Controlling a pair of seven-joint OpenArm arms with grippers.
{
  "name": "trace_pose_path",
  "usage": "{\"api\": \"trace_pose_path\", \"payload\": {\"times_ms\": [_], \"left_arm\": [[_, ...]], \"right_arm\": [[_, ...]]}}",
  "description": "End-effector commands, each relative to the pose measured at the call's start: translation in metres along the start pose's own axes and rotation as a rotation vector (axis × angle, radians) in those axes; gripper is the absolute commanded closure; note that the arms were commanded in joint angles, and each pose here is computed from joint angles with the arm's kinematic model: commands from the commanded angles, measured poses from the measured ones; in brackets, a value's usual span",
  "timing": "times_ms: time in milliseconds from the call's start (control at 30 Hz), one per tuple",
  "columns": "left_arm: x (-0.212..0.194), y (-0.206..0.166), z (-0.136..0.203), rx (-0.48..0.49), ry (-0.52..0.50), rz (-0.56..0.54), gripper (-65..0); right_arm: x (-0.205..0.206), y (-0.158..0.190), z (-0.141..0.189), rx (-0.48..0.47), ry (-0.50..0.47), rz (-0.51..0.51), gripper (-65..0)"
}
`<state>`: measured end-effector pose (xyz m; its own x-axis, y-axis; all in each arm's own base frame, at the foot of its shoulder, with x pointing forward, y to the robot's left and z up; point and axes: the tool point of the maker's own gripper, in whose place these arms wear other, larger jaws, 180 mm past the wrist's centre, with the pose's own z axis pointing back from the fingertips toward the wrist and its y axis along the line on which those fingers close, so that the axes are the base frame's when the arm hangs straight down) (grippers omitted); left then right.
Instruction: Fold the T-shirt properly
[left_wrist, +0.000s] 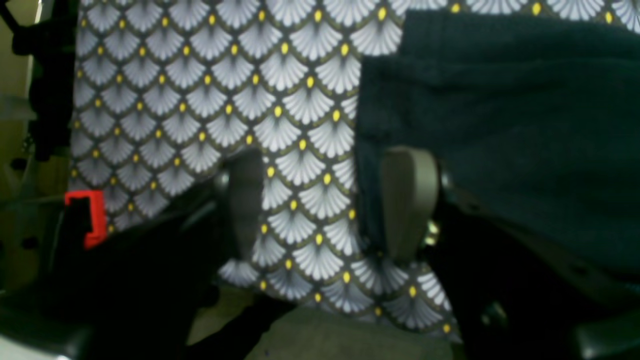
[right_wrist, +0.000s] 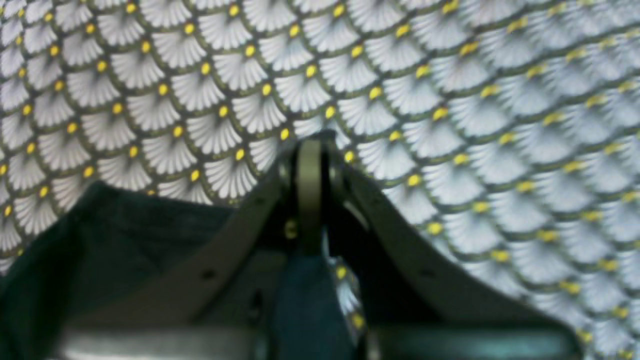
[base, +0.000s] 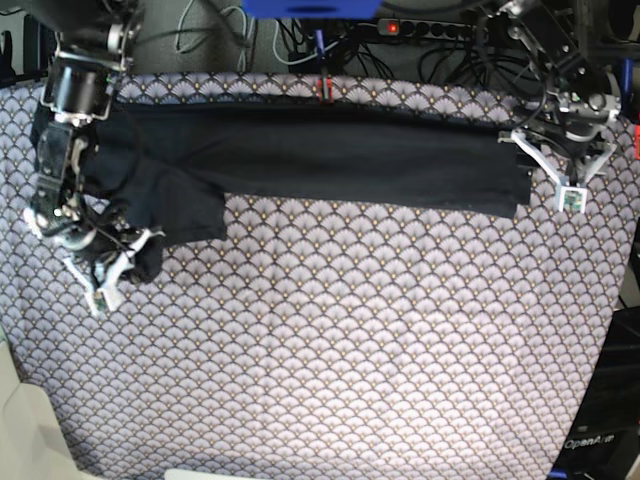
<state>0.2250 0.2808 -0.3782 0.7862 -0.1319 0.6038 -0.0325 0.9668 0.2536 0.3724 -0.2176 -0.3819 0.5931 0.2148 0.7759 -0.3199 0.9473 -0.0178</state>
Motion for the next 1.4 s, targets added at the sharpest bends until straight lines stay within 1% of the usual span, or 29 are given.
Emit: {"api": "trace_pose_path", "payload": {"times_ms": [0,100,467,633,733,867,933,1067,1100,1233,1367], "left_arm": [[0.014,0.005,0.003,0.016,-0.045,0.0,-36.2],[0.014,0.005,0.003,0.016,-0.047,0.0,-36.2],[0.015,0.005,0.003,0.016,-0.054,-0.002,-36.2],[0.016,0.007,0.003,0.02,-0.054,-0.007,-36.2],[0.017,0.007,0.003,0.02,-0.057,-0.007,-36.2],[0.017,0.007,0.003,0.019,-0.058,-0.01,-36.2],[0.017,0.007,0.003,0.019,-0.058,-0.01,-36.2],[0.018,0.007,0.003,0.018,-0.059,-0.011,-36.3],[0.018,0.007,0.003,0.018,-0.059,-0.011,-36.4],[0.018,0.007,0.003,0.018,-0.059,-0.011,-36.4],[0.016,0.007,0.003,0.017,-0.056,-0.011,-36.4]], "right_arm": [[0.021,-0.003,0.008,-0.01,-0.068,0.019,0.0],[0.022,0.004,0.022,-0.019,-0.086,0.061,0.0],[0.008,0.037,0.063,-0.012,-0.096,0.17,0.0],[0.013,0.07,0.102,0.05,-0.167,0.2,0.0],[0.007,0.083,0.118,0.09,-0.173,0.2,0.0],[-0.01,0.072,0.127,0.059,-0.142,0.168,0.0],[-0.011,0.07,0.133,0.056,-0.167,0.143,0.0],[-0.008,0.061,0.135,0.029,-0.178,0.142,0.0],[-0.01,0.061,0.134,0.027,-0.157,0.146,-0.1],[0.0,0.046,0.125,-0.012,-0.1,0.173,-7.3],[0.014,0.027,0.116,-0.057,-0.044,0.19,-18.1]]}}
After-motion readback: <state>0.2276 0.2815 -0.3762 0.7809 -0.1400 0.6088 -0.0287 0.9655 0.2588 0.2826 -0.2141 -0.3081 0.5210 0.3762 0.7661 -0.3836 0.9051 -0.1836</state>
